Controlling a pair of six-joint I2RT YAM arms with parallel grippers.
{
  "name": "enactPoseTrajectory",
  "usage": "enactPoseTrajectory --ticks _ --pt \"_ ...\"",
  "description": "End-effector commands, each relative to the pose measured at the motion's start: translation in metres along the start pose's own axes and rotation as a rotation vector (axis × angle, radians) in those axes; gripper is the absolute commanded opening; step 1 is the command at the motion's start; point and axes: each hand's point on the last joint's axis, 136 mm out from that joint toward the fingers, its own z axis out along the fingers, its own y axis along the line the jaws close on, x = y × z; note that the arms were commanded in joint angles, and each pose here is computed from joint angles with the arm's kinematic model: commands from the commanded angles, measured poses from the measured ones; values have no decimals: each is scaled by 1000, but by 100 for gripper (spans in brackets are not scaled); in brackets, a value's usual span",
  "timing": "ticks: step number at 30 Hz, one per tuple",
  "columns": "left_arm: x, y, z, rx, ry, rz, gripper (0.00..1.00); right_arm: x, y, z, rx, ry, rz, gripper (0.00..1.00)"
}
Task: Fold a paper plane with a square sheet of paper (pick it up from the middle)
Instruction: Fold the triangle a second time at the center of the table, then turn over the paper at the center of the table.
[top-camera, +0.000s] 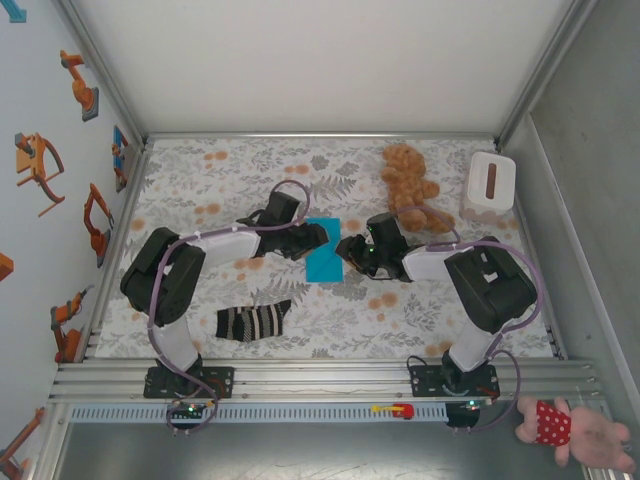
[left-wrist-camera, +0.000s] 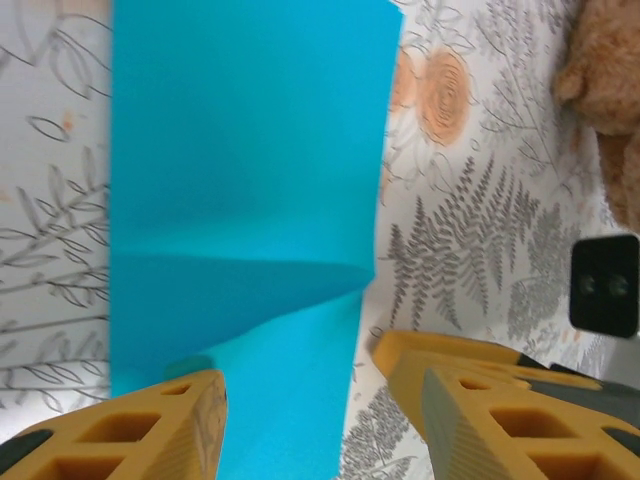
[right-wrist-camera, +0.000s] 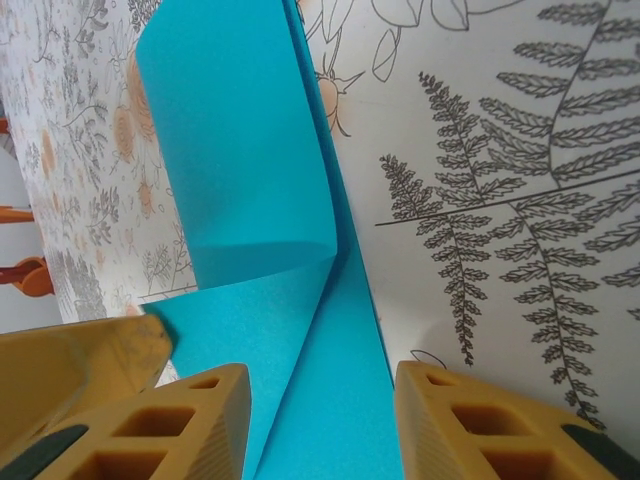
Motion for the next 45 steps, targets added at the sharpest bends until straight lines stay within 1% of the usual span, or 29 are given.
enactPoseTrajectory --ticks 1,9,12,17,20,27,31,35,45 --pt "2 10 8 -28 27 -10 54 4 2 4 -23 13 11 40" --pt "7 29 16 -82 43 -55 53 5 8 9 -64 29 35 39" --pt "10 37 18 -101 48 -74 53 7 8 13 -77 42 52 36" --pt "12 43 18 -109 54 -93 53 9 11 19 -95 56 58 24" --pt "13 43 18 -106 56 -94 53 10 11 21 -94 61 57 21" --pt "14 43 18 -99 60 -96 53 11 11 29 -95 78 55 21" --pt "14 42 18 -94 63 -101 53 11 12 33 -105 85 48 17" --pt "13 41 17 -83 63 -104 53 10 15 37 -118 90 39 16" --pt "10 37 10 -73 52 -100 53 5 24 31 -135 62 8 16"
